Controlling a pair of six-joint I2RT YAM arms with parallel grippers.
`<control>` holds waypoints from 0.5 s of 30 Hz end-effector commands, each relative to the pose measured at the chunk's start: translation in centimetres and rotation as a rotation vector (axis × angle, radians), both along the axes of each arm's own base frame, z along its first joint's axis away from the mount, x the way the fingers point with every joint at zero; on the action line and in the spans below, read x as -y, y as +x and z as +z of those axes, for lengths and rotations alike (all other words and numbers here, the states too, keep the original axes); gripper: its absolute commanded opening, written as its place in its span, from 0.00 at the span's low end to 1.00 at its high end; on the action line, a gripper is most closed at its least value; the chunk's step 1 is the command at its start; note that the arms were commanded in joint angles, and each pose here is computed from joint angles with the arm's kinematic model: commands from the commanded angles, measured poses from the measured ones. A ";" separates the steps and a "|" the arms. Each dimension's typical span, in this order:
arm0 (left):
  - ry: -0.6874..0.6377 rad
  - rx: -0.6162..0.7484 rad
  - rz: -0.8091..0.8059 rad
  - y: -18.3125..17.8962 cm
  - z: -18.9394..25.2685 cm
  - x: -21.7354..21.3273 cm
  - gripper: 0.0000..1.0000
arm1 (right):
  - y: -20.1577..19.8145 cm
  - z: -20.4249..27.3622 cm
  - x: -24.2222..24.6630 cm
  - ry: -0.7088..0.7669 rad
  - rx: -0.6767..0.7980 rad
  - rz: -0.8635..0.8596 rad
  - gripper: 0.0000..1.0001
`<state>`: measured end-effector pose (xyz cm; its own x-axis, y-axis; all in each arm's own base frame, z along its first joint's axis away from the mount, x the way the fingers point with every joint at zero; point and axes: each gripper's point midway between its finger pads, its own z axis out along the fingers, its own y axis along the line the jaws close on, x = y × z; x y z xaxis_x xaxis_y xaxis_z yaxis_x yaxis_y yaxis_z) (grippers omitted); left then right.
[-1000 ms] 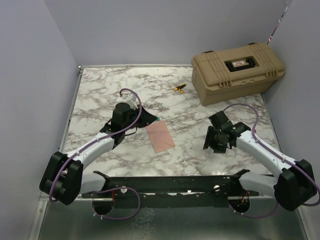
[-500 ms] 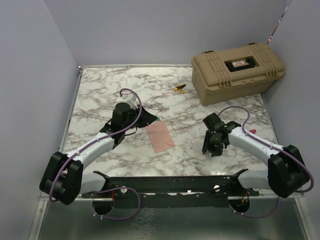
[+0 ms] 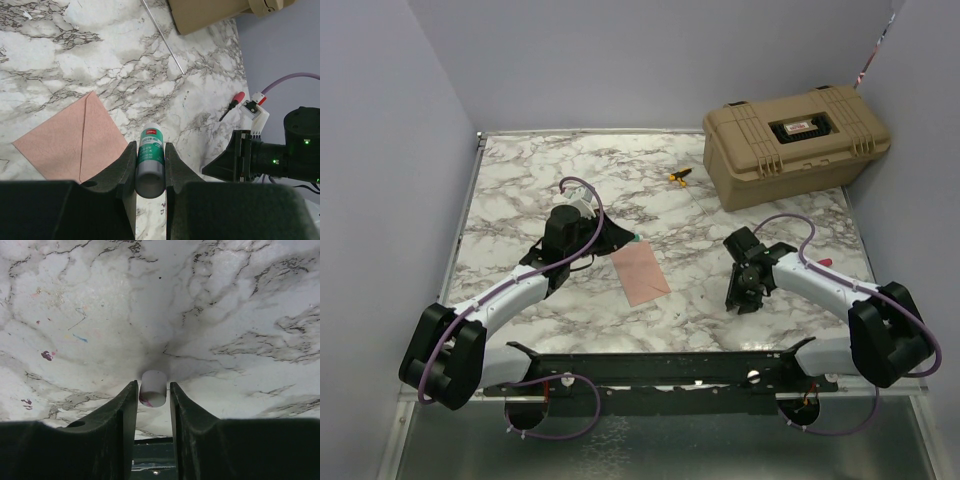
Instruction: Place the letter into the envelope and seal it
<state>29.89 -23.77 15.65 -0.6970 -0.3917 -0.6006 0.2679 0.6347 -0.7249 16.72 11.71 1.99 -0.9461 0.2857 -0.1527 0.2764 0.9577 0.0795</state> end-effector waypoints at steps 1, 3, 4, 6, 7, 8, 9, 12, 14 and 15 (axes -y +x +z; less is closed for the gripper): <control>-0.017 0.036 -0.020 -0.2 1.0 0.3 0.00 | -0.3 -0.6 -0.3 0.008 -0.011 -0.003 0.31; -0.017 0.036 -0.021 -0.2 1.0 0.3 0.00 | -0.3 -0.6 -0.4 0.013 -0.011 -0.007 0.21; -0.019 0.036 -0.023 -0.2 1.0 0.3 0.00 | -0.2 -0.5 -0.4 0.017 -0.009 -0.007 0.16; -0.021 0.038 -0.023 -0.2 1.1 0.3 0.00 | 0.1 0.1 -0.6 0.024 0.008 -0.009 0.07; -0.023 0.039 -0.023 -0.2 1.2 0.3 0.00 | 0.5 0.6 -0.7 0.030 0.026 -0.011 0.04; -0.025 0.042 -0.026 -0.3 1.4 0.4 0.00 | 0.9 1.2 -1.0 0.043 0.045 -0.009 0.01; -0.027 0.045 -0.028 -0.3 1.6 0.4 0.00 | 1.4 1.9 -1.4 0.058 0.065 -0.005 0.00; -0.040 0.059 -0.041 -0.4 2.4 0.6 0.00 | 3.5 5.1 -2.9 0.129 0.157 0.019 0.00; -0.051 0.073 -0.058 -0.5 3.2 0.8 0.00 | 5.1 7.6 -4.3 0.192 0.230 0.045 0.00; -0.058 0.080 -0.068 -0.6 3.7 0.9 0.00 | 5.8 8.9 -5.2 0.239 0.263 0.059 0.00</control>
<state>29.66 -23.88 16.11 -0.6968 -0.3891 -0.6026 0.2811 0.6247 -0.7285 19.41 13.70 5.46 -0.9278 0.2956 -0.2277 0.2553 0.9479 0.1904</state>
